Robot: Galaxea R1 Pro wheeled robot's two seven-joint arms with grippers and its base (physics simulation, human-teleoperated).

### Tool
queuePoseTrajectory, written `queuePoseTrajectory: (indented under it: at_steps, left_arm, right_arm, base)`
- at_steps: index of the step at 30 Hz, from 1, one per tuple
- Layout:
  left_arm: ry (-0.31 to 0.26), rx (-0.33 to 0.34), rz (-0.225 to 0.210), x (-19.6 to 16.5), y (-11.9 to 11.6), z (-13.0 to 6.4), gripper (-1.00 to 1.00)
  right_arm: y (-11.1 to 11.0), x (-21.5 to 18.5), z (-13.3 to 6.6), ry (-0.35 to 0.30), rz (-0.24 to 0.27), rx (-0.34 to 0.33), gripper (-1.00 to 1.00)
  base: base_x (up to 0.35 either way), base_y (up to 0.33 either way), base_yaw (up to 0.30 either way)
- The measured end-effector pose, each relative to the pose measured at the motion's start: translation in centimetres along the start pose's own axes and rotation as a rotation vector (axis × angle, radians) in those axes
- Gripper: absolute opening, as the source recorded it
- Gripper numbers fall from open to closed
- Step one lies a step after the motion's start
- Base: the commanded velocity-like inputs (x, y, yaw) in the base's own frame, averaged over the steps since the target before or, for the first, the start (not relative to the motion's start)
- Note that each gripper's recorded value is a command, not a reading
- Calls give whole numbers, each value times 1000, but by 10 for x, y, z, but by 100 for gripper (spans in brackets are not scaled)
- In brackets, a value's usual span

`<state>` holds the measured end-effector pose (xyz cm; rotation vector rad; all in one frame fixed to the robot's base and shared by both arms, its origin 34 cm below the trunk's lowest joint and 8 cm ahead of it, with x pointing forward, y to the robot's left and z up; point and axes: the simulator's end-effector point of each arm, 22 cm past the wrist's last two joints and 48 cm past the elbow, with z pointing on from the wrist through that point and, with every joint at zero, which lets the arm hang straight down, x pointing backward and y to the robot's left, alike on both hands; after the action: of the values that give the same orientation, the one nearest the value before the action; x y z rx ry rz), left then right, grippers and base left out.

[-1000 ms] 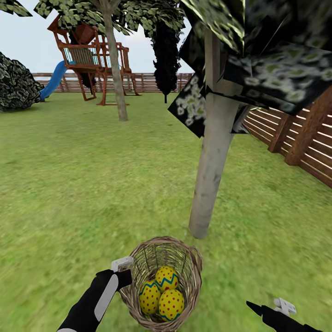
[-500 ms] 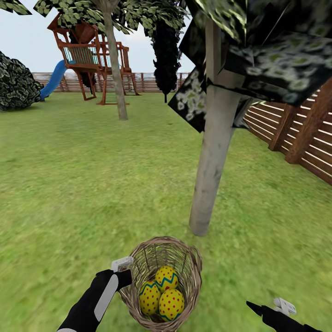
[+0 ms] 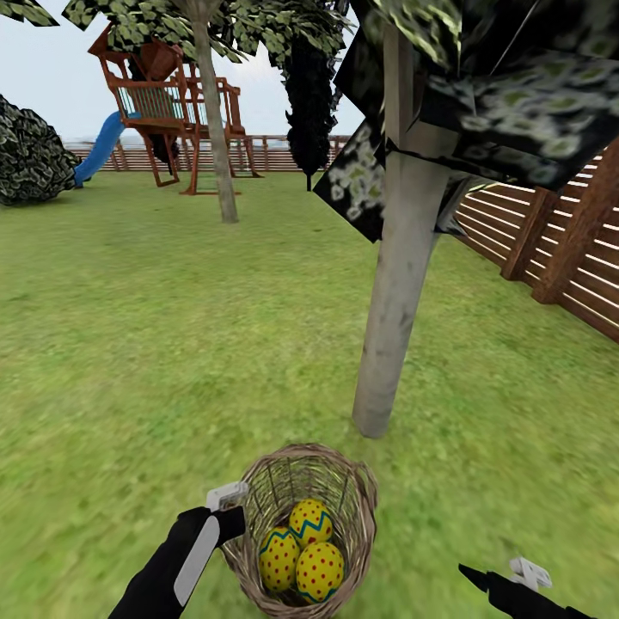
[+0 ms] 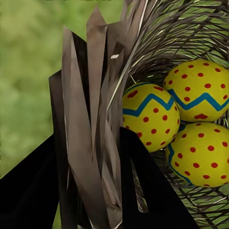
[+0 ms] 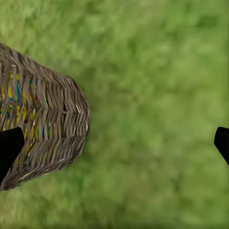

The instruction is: Take the three Easter eggs out of the wicker basket on the lawn in the garden, then place them on the lawn next to a single tree (choose any tree) so that all three eggs are next to the same tree and none are left in the basket.

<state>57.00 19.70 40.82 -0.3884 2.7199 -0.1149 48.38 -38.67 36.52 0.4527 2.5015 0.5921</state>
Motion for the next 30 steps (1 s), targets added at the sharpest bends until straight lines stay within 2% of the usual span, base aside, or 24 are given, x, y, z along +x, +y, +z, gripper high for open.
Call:
queuePoseTrajectory:
  at_steps: [11,15,20,30]
  left_arm:
    - [-1,2,-1,0,-1,0,-100]
    - [-52,15,-6,-22,-5,-9,-100]
    - [-69,20,-5,-29,-8,-13,-100]
    - [-69,22,-7,-18,-4,5,-100]
  right_arm:
    - [0,0,0,0,0,0,100]
    - [0,0,0,-1,-1,-1,100]
    - [0,0,0,1,1,-2,100]
    - [-11,12,13,1,1,-3,100]
  base:
    - [0,0,0]
    - [0,0,0]
    - [0,0,0]
    - [0,0,0]
